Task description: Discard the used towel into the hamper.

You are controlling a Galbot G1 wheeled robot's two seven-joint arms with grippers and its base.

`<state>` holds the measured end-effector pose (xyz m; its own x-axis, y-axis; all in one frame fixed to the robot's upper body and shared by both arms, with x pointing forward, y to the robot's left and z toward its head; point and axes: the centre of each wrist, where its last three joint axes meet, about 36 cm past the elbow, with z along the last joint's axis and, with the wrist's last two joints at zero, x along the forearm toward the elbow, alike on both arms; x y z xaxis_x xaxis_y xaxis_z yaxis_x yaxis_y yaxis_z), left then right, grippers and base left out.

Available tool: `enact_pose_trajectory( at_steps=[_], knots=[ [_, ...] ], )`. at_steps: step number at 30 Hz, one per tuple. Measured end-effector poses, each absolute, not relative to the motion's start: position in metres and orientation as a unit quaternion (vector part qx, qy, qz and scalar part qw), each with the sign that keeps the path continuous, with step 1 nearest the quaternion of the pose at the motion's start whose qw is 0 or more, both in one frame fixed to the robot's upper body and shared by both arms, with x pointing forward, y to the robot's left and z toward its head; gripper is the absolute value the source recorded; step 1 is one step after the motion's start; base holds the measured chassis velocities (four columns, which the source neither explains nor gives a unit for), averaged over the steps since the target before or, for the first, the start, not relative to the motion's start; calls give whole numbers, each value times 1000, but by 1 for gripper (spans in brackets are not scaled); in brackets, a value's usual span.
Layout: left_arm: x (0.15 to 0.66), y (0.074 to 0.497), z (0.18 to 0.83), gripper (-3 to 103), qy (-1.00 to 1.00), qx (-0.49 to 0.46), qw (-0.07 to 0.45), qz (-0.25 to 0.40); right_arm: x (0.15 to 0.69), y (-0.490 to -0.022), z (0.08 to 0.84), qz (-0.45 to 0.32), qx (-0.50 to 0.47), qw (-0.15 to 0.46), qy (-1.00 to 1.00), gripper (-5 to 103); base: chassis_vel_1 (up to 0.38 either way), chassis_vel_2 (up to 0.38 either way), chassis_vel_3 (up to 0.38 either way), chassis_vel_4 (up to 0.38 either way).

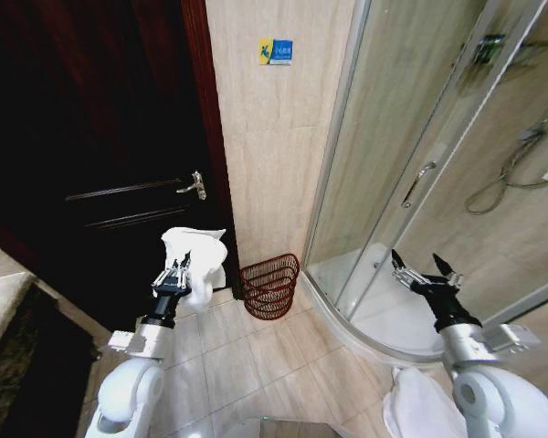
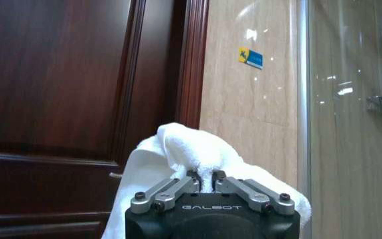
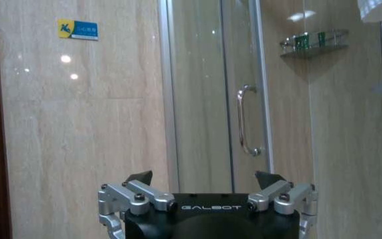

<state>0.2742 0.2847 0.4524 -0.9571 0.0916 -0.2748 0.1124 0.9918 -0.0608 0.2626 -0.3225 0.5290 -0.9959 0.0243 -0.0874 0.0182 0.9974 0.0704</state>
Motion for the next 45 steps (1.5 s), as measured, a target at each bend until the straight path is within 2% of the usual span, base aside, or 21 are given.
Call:
enact_pose_trajectory(
  at_steps=[13, 30, 45],
  knots=[
    [276, 286, 450, 7, 989, 49, 136, -39, 260, -323, 522, 38, 12, 41, 998, 100, 0, 0, 0, 0],
    [280, 292, 430, 7, 991, 65, 109, -44, 257, -329, 500, 36, 12, 25, 999, 100, 0, 0, 0, 0],
    [284, 296, 415, 7, 993, 59, 98, -25, 258, -327, 490, 36, 16, 14, 999, 100, 0, 0, 0, 0]
  ],
)
